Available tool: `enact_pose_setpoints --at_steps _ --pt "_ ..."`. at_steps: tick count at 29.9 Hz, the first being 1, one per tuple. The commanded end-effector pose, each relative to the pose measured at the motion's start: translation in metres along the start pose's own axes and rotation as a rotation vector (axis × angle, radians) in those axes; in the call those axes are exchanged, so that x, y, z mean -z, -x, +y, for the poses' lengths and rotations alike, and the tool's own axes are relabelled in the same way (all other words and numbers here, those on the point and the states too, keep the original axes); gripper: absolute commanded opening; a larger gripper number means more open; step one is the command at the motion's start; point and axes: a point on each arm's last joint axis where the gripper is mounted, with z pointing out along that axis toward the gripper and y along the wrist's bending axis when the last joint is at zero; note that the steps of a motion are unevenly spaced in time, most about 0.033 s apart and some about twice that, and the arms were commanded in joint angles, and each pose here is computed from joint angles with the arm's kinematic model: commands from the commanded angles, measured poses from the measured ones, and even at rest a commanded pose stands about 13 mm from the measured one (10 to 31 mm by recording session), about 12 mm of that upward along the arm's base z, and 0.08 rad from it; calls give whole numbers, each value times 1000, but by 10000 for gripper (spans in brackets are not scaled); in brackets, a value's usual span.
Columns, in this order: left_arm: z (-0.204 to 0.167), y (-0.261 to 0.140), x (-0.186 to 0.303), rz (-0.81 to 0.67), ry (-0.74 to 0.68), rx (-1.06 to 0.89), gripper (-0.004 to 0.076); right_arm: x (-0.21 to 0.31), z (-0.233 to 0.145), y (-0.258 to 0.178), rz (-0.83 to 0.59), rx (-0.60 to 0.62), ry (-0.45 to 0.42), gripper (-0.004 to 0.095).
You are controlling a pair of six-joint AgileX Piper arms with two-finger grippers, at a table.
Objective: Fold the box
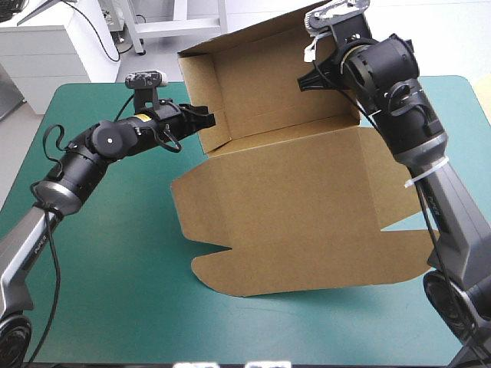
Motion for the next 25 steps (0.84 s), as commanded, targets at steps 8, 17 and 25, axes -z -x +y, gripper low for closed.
enact_pose_setpoints --at_steps 8,17,25 --pt "-2 38 7 206 254 -80 -8 -18 -22 -17 119 -210 187 -19" --pt "22 19 -46 494 361 -40 -8 -89 -15 -89 453 -212 173 -19" --pt "43 -15 -80 708 412 4 -8 -130 -4 -122 605 -216 225 -19"
